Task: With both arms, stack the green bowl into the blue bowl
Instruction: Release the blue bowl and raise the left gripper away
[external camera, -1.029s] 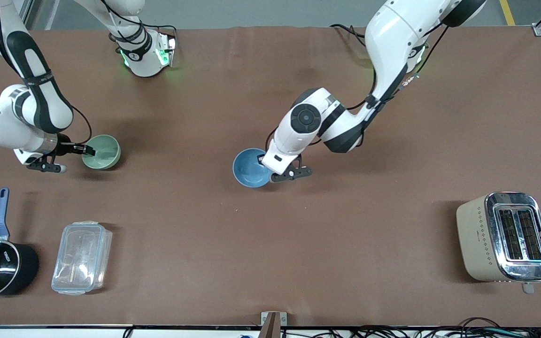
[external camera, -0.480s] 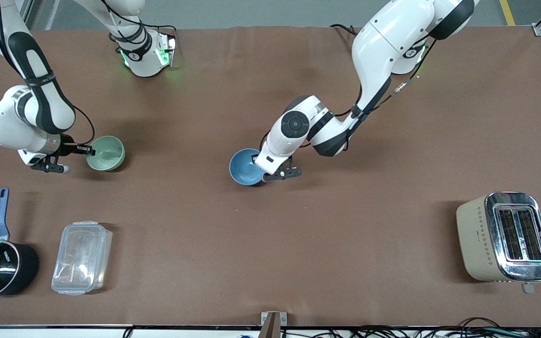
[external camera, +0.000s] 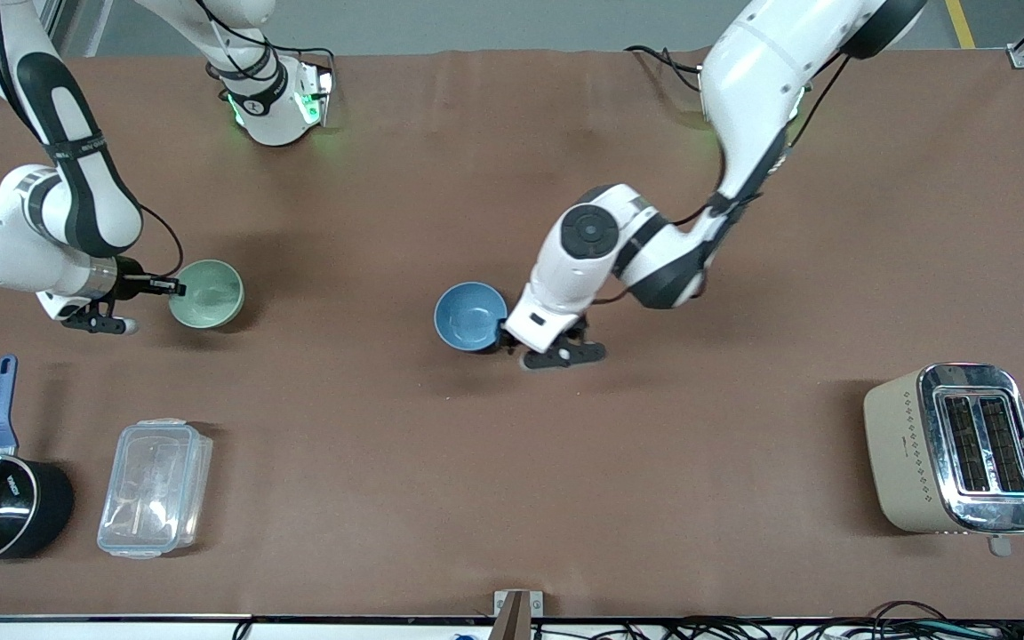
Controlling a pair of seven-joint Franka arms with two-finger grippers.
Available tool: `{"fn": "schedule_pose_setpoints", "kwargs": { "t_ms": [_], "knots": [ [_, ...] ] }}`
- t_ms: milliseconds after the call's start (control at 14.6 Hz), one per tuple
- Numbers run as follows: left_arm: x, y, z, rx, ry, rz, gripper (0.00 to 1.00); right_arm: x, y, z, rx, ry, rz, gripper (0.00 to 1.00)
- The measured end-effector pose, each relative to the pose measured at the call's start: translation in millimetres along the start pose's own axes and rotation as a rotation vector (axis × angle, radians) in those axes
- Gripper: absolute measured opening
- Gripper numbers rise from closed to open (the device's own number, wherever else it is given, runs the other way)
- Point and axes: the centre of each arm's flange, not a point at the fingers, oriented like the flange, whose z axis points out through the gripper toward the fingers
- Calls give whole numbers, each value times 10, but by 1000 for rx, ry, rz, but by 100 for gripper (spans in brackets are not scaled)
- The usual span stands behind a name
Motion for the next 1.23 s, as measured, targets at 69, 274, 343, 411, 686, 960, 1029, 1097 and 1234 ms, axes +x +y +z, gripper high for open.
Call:
{"fn": "schedule_pose_setpoints", "kwargs": {
  "t_ms": [69, 274, 343, 411, 686, 960, 1029, 1097, 1234],
  "knots": [
    [204, -171, -324, 37, 15, 17, 99, 19, -129, -150, -1, -15, 16, 6],
    [656, -759, -1212, 128, 38, 67, 100, 49, -611, -589, -15, -55, 64, 6],
    [764, -958, -1460, 148, 44, 97, 100, 56, -782, -694, -22, -62, 80, 6],
    [857, -1160, -1697, 166, 50, 124, 100, 63, -958, -776, -26, -68, 93, 6],
    [990, -1928, -2586, 253, 26, 250, 100, 47, -1661, -1068, 58, -96, 151, 6],
    [867, -2565, -3313, 226, -33, 331, 100, -73, -2633, -1521, 85, -58, 127, 5],
    [793, -2679, -3412, 220, -43, 326, 100, -150, -2927, -1534, 81, -43, 94, 5],
    [704, -2757, -3486, 209, -53, 316, 100, -233, -3196, -1513, 86, -31, 63, 5],
    [502, -2906, -3608, 197, -83, 289, 100, -375, -3647, -1444, 112, -1, 8, 5]
  ]
}}
